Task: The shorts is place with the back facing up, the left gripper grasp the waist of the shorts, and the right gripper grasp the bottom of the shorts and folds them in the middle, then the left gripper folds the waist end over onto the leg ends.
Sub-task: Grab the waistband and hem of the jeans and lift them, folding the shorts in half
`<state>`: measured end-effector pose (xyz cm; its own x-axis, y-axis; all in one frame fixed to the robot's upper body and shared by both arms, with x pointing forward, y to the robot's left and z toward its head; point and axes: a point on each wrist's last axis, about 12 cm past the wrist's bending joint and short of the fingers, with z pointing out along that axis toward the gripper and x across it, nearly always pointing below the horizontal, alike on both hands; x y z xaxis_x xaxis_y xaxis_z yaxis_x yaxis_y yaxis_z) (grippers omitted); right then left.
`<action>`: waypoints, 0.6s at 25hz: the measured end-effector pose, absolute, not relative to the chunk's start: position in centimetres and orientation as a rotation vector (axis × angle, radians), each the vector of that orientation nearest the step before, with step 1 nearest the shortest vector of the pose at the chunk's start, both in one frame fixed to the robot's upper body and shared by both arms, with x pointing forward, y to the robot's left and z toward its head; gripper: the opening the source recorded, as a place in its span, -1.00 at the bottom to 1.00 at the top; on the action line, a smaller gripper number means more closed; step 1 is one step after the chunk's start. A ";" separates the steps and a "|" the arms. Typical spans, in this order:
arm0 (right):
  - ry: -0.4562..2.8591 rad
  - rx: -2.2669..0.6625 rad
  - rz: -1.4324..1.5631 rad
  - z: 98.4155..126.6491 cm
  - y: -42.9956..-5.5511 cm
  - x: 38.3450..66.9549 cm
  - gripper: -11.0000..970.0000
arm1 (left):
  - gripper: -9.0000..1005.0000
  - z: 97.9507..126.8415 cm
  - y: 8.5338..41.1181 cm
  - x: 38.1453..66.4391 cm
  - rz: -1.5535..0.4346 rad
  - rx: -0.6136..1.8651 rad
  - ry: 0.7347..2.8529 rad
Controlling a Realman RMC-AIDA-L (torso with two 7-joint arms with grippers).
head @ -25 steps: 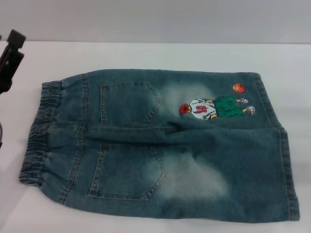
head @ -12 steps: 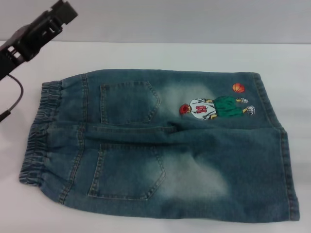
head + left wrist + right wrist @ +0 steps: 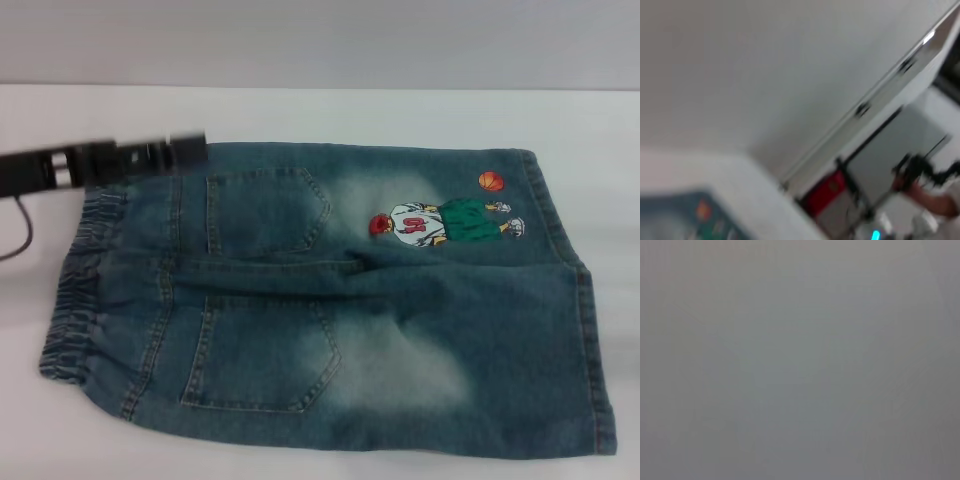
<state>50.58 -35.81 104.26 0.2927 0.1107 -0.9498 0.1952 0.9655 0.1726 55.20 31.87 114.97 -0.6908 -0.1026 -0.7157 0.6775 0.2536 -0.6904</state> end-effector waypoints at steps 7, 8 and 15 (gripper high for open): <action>1.300 0.282 -0.056 104.1 -35.8 51.0 0.37 | 0.68 114.8 33.2 54.7 -1.483 0.495 2.081; 1.301 0.282 -0.056 104.2 -35.8 51.1 0.37 | 0.68 114.8 33.2 54.7 -1.483 0.495 2.081; 1.314 0.283 -0.055 104.2 -35.9 51.5 0.37 | 0.68 113.3 36.2 52.6 -1.453 0.313 2.463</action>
